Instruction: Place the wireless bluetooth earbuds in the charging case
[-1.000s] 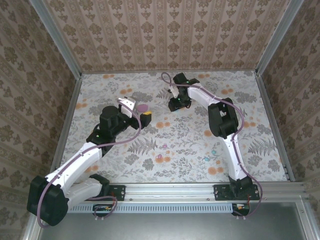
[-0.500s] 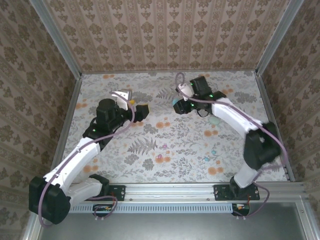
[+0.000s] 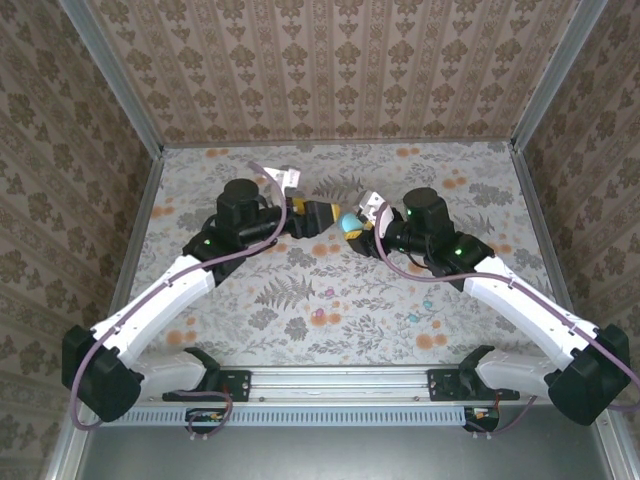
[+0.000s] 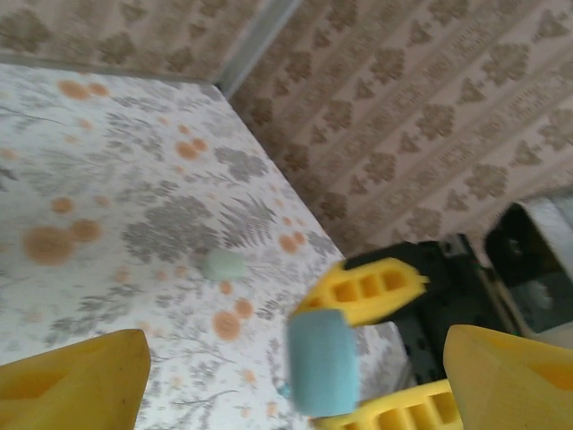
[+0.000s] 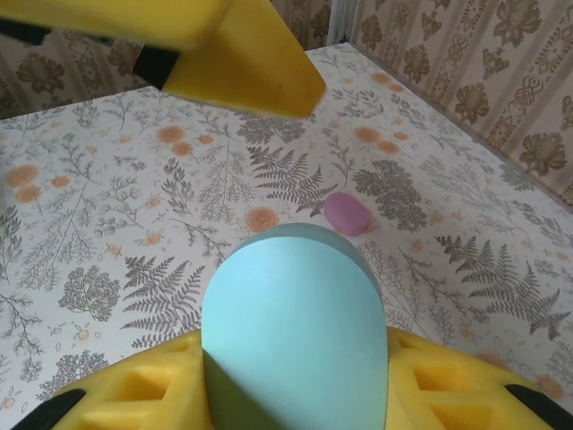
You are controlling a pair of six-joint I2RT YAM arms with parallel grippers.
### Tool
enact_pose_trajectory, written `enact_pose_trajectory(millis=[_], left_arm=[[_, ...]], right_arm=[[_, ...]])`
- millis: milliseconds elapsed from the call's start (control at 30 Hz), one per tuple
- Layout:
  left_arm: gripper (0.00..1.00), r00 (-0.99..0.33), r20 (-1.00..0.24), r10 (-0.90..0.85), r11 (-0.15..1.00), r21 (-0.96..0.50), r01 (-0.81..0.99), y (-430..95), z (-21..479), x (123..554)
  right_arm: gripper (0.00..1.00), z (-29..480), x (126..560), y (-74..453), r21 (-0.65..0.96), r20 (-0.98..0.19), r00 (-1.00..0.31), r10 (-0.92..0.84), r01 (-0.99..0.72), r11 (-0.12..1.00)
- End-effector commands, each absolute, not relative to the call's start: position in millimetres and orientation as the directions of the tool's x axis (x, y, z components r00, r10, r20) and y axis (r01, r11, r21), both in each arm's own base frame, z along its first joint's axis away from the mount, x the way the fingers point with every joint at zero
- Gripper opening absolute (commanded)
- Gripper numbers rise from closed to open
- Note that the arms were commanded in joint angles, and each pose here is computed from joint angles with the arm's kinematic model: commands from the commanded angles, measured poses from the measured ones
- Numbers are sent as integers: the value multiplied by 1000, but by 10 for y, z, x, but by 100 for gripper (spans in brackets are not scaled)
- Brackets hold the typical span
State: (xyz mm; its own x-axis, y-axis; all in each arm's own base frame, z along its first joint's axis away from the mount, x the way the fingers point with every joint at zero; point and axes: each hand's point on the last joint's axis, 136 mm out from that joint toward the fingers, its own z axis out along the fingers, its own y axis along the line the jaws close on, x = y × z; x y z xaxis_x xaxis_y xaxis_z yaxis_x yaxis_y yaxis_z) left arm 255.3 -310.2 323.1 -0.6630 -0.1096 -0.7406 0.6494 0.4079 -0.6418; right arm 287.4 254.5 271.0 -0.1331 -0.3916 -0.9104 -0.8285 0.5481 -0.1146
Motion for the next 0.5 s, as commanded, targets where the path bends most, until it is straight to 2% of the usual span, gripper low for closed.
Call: enact_pose_trajectory(millis=[0,200,467], left_arm=[[85,-670,-738,-80,391,-642,660,-3221,3310,2463],[77,-685,-726,-61,393,-648,652,-3344,3229,2446],[55,-696,-716,-46,389,-655,648,-3426,3170,2452]], right_arm=[[30,2923,2841,2540,-172,-927,-55,-372,-818,550],[30,3000,2810,2578,-166,-937,-39,-347,-824,542],[31,3017,2805,2605,-158,-942,-38,-332,-826,541]])
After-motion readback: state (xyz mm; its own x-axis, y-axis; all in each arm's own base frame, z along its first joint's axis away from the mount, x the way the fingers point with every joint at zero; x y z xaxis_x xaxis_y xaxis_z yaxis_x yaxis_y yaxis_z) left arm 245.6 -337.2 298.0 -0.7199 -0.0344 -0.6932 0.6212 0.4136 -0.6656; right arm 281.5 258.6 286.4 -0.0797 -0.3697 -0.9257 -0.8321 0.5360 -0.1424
